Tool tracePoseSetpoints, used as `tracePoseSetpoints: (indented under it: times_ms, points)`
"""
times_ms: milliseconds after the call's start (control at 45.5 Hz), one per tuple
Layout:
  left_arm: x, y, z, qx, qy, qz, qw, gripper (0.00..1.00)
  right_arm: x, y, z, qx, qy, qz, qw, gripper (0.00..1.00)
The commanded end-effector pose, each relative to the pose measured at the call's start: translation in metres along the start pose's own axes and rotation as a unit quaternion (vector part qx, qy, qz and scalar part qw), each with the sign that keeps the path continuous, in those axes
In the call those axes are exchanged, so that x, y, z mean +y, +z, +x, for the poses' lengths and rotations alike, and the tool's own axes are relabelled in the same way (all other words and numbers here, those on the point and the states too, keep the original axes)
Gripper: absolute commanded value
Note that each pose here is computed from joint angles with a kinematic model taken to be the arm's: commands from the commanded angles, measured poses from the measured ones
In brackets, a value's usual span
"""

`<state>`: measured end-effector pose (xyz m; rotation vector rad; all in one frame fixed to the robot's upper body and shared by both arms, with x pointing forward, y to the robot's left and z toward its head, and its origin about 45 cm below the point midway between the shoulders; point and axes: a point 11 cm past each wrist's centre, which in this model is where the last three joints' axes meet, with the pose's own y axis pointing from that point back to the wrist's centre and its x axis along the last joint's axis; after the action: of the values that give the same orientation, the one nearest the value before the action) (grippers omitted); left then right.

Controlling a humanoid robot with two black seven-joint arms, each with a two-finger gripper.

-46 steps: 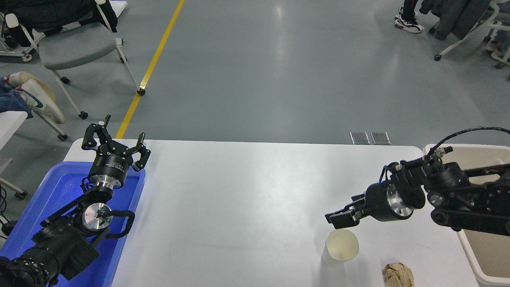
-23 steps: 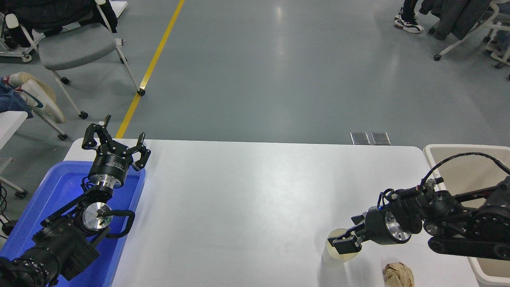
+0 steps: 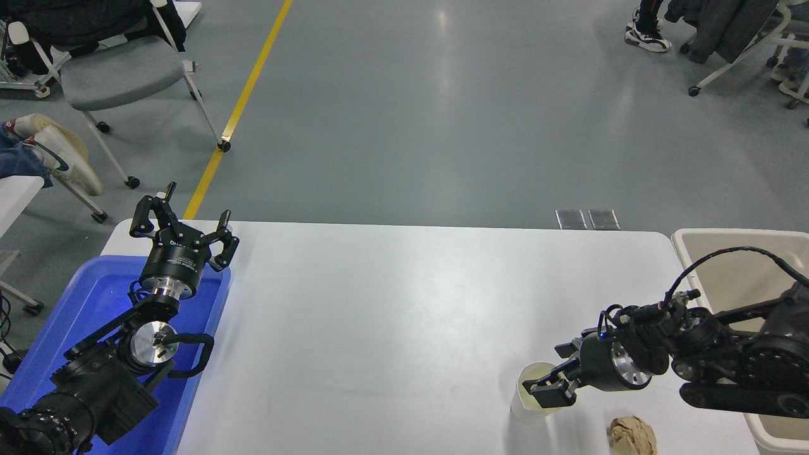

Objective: Dispose of the paper cup in the dustbin

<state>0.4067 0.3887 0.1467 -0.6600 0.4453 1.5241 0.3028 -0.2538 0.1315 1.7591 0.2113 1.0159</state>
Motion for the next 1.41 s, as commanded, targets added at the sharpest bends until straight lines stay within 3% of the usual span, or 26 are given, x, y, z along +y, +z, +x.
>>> tracePoseSetpoints:
  times_ms: [0,791,945,1143,1385]
  points:
    - [0.0,0.0,0.0,0.0,0.0,0.0,1.0,1.0,0.003,0.011,-0.001,0.004,-0.003,-0.009,1.0,0.0]
    - [0.0,0.0,0.0,0.0,0.0,0.0,1.0,1.0,0.017,-0.002,0.012,0.006,0.003,0.09,0.996,0.0]
    - [0.0,0.0,0.0,0.0,0.0,0.0,1.0,1.0,0.038,0.005,0.039,0.01,0.025,0.089,0.996,0.0]
    - [0.0,0.0,0.0,0.0,0.0,0.0,1.0,1.0,0.092,0.011,0.102,0.019,0.066,0.067,0.995,0.0]
    - [0.0,0.0,0.0,0.0,0.0,0.0,1.0,1.0,0.154,0.016,0.147,0.026,0.084,0.035,0.996,0.0]
